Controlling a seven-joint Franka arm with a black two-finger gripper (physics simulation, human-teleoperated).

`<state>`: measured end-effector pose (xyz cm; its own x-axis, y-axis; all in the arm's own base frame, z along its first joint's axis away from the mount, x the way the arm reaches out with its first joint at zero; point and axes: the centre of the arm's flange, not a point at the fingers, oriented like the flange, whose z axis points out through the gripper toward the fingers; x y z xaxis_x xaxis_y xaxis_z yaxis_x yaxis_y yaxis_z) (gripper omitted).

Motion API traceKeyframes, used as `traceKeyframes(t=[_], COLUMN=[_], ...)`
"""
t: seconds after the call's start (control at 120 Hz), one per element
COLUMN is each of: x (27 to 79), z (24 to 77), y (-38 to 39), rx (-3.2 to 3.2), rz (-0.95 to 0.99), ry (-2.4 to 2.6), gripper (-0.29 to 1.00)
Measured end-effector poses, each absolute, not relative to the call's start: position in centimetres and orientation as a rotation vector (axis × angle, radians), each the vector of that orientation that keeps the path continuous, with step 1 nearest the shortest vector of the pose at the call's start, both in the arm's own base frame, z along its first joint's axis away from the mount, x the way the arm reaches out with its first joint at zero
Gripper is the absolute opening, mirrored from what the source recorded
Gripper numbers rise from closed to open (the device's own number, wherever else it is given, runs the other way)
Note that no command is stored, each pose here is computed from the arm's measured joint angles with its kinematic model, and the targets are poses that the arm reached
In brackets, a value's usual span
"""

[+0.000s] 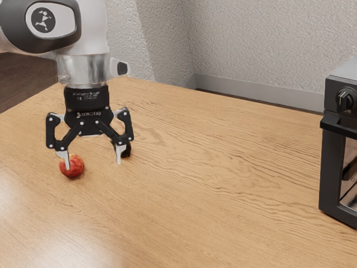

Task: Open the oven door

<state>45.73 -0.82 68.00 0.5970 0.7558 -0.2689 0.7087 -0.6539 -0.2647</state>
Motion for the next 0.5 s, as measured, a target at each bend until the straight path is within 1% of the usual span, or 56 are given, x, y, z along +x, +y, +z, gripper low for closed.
traceKeyframes(t=[0.067, 0.117, 0.242, 0.317, 0.417, 0.5], x=[47.1, 47.6, 47.5, 47.4, 46.6, 44.8], z=[68.7, 69.2, 73.0, 74.3, 73.4, 73.4], y=[-0.9, -1.6, -5.6, -12.0, -22.7, -30.7], rx=[-2.629, -2.597, -2.574, -2.621, -2.735, -2.849], rz=[0.417, 0.360, 0.207, 0.136, 0.108, 0.092], ry=[-1.459, -1.590, -1.826, -1.836, -1.764, -1.717], gripper=[0.70, 0.70, 0.70, 0.70, 0.70, 0.70])
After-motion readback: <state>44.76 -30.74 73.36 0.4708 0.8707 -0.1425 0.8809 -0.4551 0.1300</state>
